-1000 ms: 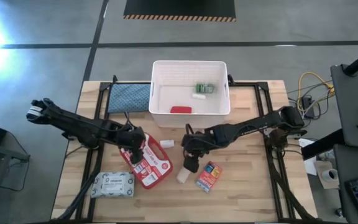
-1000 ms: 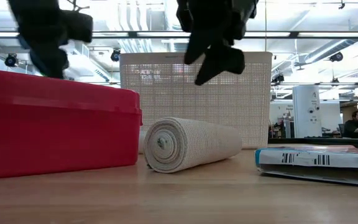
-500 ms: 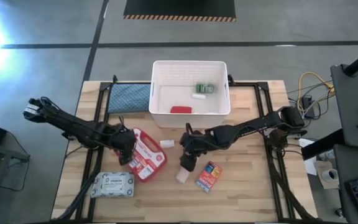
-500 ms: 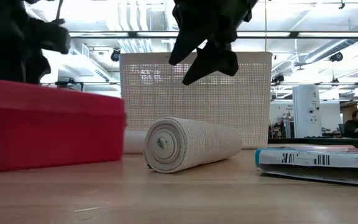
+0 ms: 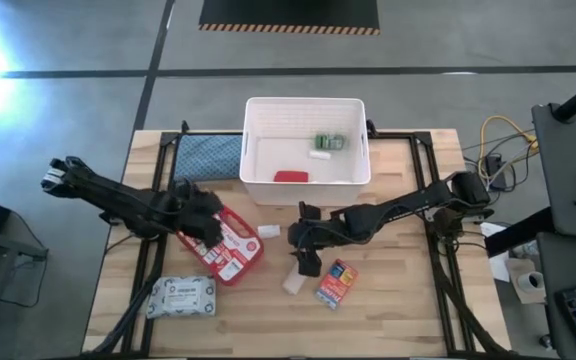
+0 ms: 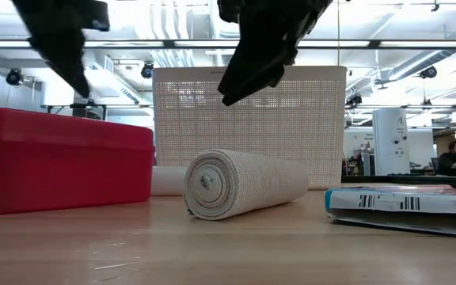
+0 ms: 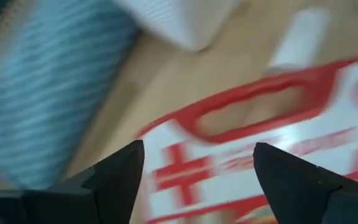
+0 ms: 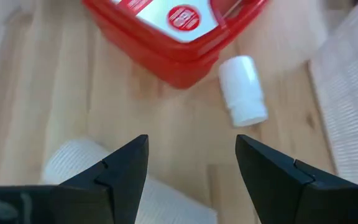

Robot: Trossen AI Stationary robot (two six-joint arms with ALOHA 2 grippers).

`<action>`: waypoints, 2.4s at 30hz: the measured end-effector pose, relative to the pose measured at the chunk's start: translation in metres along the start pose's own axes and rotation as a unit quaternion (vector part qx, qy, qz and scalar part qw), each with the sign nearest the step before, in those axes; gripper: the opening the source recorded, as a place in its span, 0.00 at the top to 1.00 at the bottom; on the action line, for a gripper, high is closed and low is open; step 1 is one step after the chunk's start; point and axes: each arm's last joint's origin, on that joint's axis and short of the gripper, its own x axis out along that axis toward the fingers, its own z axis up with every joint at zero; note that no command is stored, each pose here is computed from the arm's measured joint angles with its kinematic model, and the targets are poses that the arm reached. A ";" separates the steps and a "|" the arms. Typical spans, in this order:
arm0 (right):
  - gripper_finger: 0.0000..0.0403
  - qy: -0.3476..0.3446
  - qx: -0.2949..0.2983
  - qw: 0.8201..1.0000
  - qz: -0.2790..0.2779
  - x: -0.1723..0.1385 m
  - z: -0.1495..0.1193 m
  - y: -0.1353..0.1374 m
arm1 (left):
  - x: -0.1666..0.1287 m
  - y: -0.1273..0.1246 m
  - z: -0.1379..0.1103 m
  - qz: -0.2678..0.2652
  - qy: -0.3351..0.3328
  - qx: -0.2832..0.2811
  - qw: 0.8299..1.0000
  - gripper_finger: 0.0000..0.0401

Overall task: Pick & place medical supplies in basket/bin
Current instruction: Adjust the red medical kit, then put the white pill bottle in the white bin

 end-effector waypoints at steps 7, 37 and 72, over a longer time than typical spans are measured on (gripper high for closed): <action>0.43 -0.029 0.012 0.999 -0.013 0.003 0.004 -0.007 | 0.010 -0.031 0.013 -0.170 -0.055 0.010 0.984 0.30; 0.43 -0.014 0.040 0.999 0.003 0.018 0.003 -0.028 | 0.047 -0.070 -0.044 -0.317 0.038 0.058 0.946 0.30; 0.43 -0.031 -0.089 0.992 -0.083 0.074 0.024 -0.009 | -0.049 -0.031 0.014 -0.181 -0.058 0.049 0.981 0.30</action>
